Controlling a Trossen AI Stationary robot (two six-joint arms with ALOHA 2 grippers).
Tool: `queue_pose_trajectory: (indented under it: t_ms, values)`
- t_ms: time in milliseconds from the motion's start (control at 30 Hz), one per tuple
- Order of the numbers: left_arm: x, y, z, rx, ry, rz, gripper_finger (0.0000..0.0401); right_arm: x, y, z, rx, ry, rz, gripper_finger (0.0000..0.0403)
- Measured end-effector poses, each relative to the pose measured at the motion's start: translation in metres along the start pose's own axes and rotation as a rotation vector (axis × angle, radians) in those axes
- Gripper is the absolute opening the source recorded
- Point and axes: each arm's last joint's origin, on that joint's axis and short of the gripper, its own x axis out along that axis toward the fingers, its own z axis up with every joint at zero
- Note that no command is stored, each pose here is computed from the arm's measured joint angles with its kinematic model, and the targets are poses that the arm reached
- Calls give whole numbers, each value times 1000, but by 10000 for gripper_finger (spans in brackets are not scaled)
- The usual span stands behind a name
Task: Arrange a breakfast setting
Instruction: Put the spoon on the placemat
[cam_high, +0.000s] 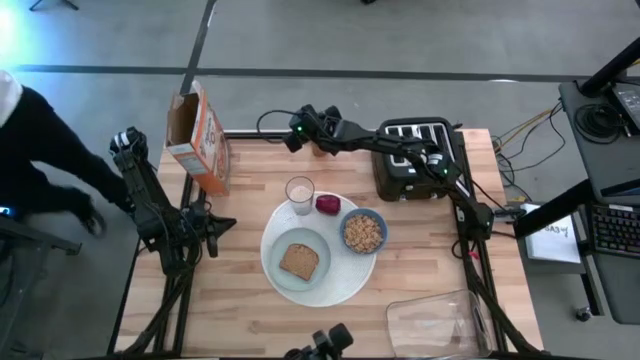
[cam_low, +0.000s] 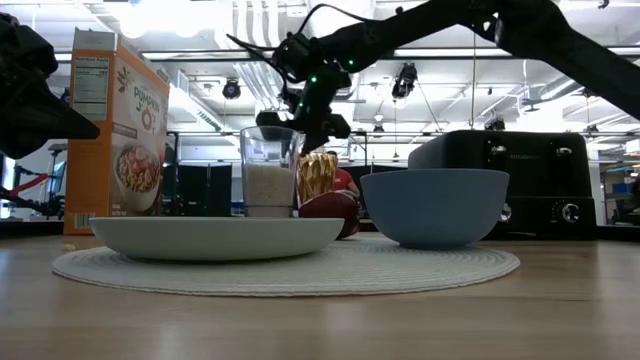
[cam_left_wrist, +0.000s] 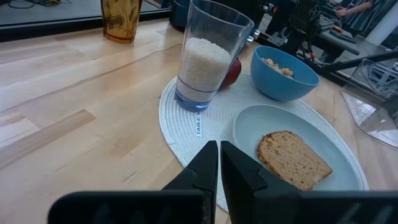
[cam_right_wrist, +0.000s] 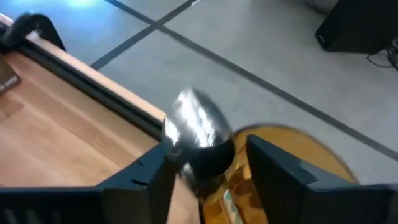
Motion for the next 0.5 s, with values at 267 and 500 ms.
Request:
queue_pose_trajectory:
  t_ms: [267, 500]
  values:
    - [0, 0, 0, -4, 0, -1, 2, -8, -1, 12, -15, -21, 13, 63]
    - [0, 0, 0, -3, 0, -1, 2, -11, -2, 13, -46, 2, 17, 12]
